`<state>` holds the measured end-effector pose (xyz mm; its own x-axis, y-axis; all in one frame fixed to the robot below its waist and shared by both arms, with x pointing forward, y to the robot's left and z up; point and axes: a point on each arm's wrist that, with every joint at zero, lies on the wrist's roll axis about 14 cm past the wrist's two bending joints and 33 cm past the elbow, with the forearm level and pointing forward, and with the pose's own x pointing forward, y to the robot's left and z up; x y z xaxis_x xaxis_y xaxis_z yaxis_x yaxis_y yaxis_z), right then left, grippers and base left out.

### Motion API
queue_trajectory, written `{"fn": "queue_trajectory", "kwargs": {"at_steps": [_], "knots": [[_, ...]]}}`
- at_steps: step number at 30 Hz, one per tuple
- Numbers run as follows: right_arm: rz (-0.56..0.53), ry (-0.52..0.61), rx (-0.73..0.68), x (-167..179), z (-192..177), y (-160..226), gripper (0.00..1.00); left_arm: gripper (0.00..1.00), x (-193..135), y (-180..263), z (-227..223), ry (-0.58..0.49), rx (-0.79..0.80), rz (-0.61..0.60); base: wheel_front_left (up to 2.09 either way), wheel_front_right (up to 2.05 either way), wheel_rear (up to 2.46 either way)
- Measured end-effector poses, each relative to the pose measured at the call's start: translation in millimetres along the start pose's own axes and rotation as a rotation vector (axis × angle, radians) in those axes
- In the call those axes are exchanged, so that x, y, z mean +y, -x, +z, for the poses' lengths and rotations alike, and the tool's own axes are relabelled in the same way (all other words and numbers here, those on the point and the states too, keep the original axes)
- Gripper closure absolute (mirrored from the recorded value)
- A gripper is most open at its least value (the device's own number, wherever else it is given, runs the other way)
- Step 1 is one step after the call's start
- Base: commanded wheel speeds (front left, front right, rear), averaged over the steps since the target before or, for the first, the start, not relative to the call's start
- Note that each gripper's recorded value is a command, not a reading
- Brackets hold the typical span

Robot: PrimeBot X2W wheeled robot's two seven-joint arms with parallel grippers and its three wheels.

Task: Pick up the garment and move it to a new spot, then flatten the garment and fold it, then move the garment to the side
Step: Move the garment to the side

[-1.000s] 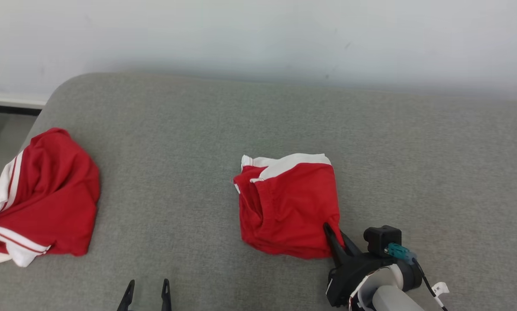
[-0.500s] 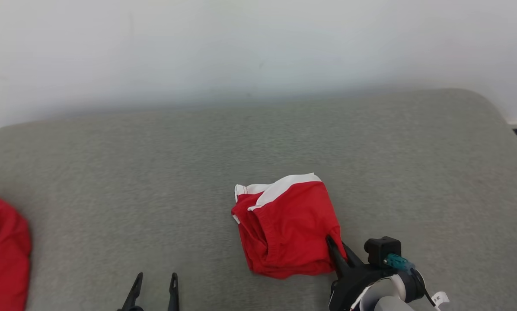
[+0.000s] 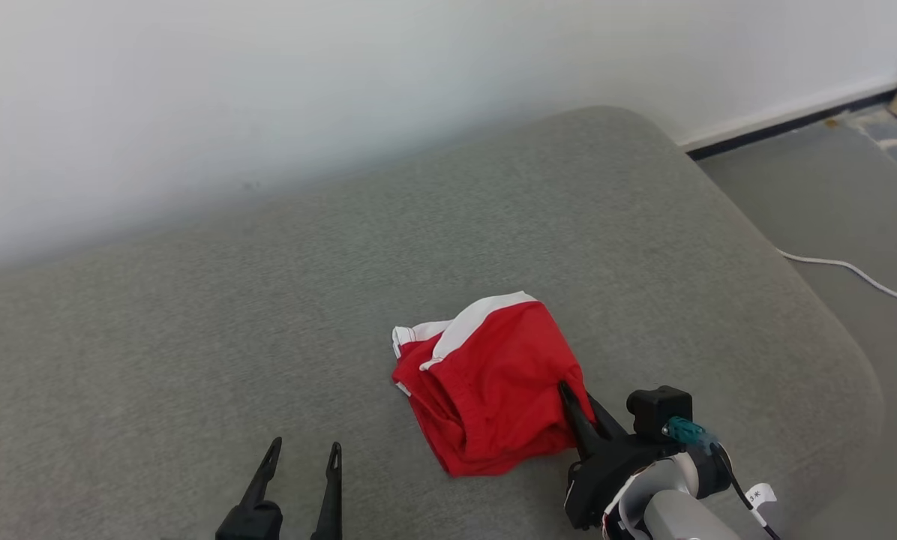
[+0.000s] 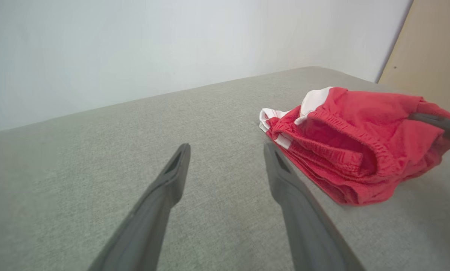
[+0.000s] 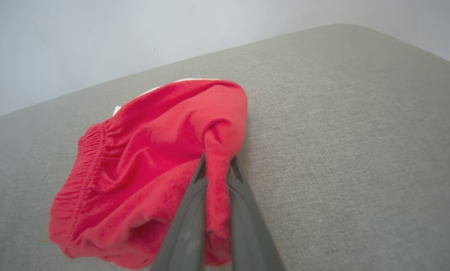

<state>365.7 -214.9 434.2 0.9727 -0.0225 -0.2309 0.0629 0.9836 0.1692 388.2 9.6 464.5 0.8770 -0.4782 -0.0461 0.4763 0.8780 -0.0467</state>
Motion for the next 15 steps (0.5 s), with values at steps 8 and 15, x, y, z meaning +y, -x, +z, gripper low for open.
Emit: {"fn": "queue_trajectory", "kwargs": {"at_steps": [8, 15], "knots": [[-0.118, -0.016, -0.022, -40, 5, 21, 1.0, 0.0, -51, -30, 3, 0.012, -0.013, -0.177, 0.0, 0.0, 0.0], [-0.167, 0.039, -0.002, -63, 8, 14, 1.0, 0.0, -63, -37, -12, 0.027, 0.02, -0.227, 0.0, 0.0, 0.0]]}}
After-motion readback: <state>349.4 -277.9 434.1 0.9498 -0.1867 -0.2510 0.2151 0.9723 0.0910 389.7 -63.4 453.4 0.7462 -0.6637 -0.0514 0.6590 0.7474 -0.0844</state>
